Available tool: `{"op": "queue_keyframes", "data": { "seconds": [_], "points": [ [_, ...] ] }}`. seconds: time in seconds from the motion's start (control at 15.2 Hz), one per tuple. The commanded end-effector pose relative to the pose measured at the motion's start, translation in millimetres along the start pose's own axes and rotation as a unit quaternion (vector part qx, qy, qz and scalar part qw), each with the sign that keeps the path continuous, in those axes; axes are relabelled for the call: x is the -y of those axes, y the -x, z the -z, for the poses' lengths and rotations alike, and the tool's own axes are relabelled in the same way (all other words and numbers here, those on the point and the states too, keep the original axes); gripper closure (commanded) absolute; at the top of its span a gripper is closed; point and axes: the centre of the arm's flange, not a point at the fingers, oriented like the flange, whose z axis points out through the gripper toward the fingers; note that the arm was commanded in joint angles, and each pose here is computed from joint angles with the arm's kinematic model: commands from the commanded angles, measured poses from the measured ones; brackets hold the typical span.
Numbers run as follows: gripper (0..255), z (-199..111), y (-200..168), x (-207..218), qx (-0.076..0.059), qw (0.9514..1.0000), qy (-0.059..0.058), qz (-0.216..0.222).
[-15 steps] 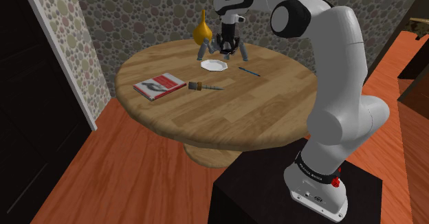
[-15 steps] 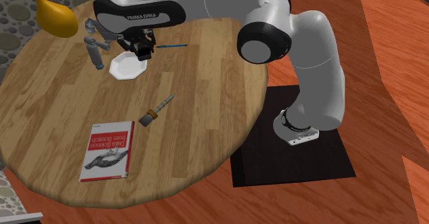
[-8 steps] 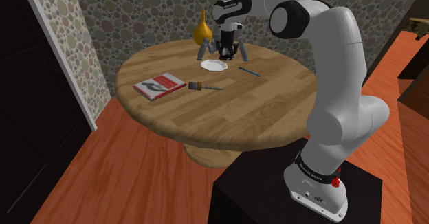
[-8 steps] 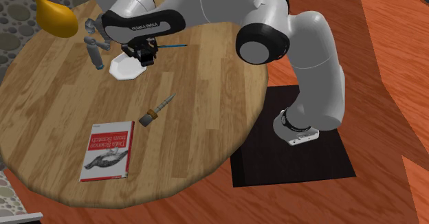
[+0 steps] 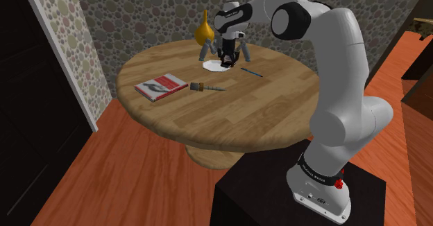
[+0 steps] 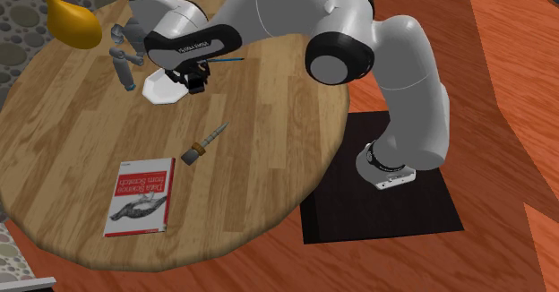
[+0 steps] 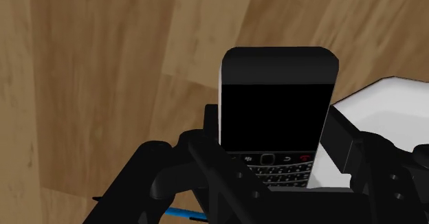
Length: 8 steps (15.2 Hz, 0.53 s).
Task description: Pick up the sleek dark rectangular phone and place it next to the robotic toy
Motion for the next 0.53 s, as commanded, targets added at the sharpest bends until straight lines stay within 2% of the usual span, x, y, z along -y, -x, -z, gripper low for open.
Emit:
{"op": "queue_keyframes", "data": {
  "seconds": [0.0, 0.46],
  "points": [
    [255, -11, 1, 2, 0.000, 1.0000, 0.000, 0.000],
    [255, -48, 2, 4, 0.000, 1.0000, 0.000, 0.000]
  ]
}}
